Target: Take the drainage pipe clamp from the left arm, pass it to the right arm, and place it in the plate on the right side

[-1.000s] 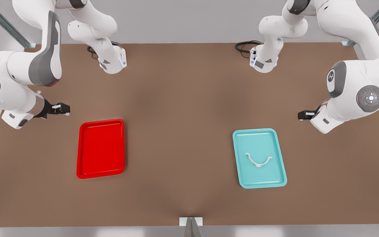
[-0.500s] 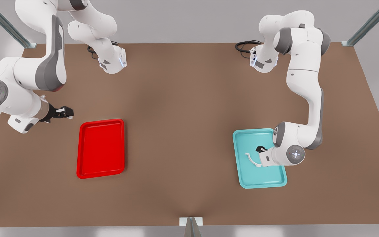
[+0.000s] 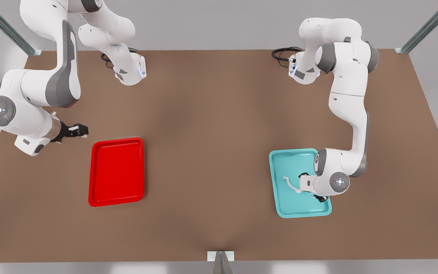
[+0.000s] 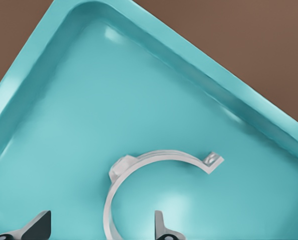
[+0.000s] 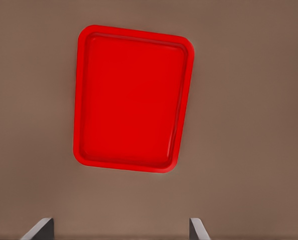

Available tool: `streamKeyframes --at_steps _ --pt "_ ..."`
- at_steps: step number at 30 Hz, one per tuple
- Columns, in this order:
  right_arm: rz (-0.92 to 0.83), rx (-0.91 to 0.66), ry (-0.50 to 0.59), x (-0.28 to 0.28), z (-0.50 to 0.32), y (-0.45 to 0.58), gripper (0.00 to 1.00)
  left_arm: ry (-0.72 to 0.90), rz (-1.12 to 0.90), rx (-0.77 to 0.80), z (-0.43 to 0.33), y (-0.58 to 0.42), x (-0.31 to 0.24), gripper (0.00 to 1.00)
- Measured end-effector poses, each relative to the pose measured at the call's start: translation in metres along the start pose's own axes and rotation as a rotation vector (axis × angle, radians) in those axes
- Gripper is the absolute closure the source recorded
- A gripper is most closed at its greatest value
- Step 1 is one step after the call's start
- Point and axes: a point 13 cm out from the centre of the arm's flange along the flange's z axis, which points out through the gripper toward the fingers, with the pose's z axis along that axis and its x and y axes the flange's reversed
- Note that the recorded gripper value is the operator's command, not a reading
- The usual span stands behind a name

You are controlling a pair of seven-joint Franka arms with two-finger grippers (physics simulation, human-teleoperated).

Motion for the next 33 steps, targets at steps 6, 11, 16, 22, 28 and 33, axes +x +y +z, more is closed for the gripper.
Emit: streamKeyframes --at_steps 6,11,16,22,28,33 --pt "-0.005 0.001 0.000 0.000 0.000 0.001 0.00 0.016 -0.025 0.015 0.020 -0.006 0.007 0.00" --pt "-0.006 0.000 0.002 -0.001 0.002 0.001 0.00 0.012 -0.054 0.002 0.022 -0.005 0.007 0.49" --pt "-0.008 0.000 0.005 0.000 0.003 0.001 0.00 0.014 -0.076 -0.018 0.016 0.003 0.011 0.47" --pt "-0.009 -0.001 0.005 0.000 0.003 0.001 0.00 0.032 -0.097 -0.024 0.017 0.010 0.023 0.47" --pt "-0.010 -0.001 0.008 0.000 0.004 0.001 0.00 0.046 -0.094 -0.020 0.015 0.009 0.027 0.53" --pt "-0.010 -0.002 0.010 0.000 0.005 0.002 0.00 0.049 -0.091 -0.017 0.016 0.008 0.026 0.53"
